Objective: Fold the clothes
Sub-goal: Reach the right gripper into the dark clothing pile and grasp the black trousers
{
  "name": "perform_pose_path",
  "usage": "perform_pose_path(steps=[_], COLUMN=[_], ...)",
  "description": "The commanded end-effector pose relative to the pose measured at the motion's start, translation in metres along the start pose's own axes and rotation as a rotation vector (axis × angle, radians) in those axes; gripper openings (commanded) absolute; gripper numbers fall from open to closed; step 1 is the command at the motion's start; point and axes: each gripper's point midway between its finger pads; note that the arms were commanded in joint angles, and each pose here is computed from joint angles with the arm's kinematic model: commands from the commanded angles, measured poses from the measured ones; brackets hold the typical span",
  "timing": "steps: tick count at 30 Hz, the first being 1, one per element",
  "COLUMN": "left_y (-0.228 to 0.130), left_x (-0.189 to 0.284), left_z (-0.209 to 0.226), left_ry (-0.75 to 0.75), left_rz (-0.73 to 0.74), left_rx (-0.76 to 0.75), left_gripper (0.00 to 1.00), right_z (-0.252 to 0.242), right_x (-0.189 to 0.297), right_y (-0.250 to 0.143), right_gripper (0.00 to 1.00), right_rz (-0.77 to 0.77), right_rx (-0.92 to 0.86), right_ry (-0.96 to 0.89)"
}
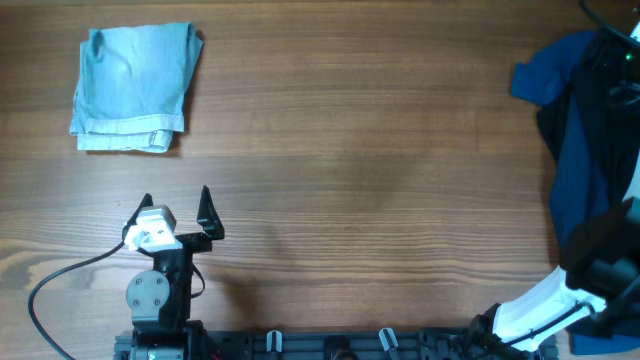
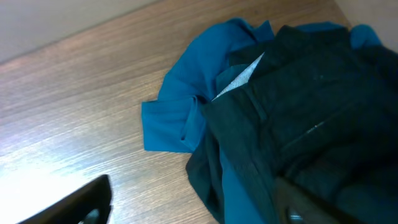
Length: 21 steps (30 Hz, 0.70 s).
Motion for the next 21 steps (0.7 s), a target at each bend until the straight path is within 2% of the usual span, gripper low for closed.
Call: perform_pose_path(steps=[1, 7, 9, 14, 21], left_y=[-0.001, -0.001, -0.001, -0.001, -0.001], left_x=[0.0, 0.0, 0.0, 0.0, 0.0], left_z=[0.001, 0.001, 0.001, 0.001, 0.001], left_ry=[0.004, 0.004, 0.004, 0.004, 0.004], left_rz=[0.0, 0.0, 0.0, -0.001, 0.0], left_rx=[-0.023, -0.022, -0.022, -0.022, -0.022], left_gripper=[1.0, 1.0, 1.0, 1.0, 1.0], right_z=[-0.006, -0.009, -0.009, -0.015, -0.019], right_x=[-0.033, -0.078, -0.09, -0.121, -0.149], right_y=[0.001, 0.002, 0.001, -0.005, -0.023], right_gripper=[0.73, 0.73, 0.8, 0.89, 0.9], right_rz=[0.006, -0.008, -0.012, -0.016, 0.028], right_rx=[0.006, 0.011, 0.02, 0.092, 0.091], right_ry=[-0.031, -0.034, -0.033, -0.065, -0.076])
Point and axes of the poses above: each gripper's point midway between its finger pads, its own x axis back along the fingers, its own z axis along the line the jaws close on, y = z × x, and after that the axes turned 7 degrees about -x, right-handed
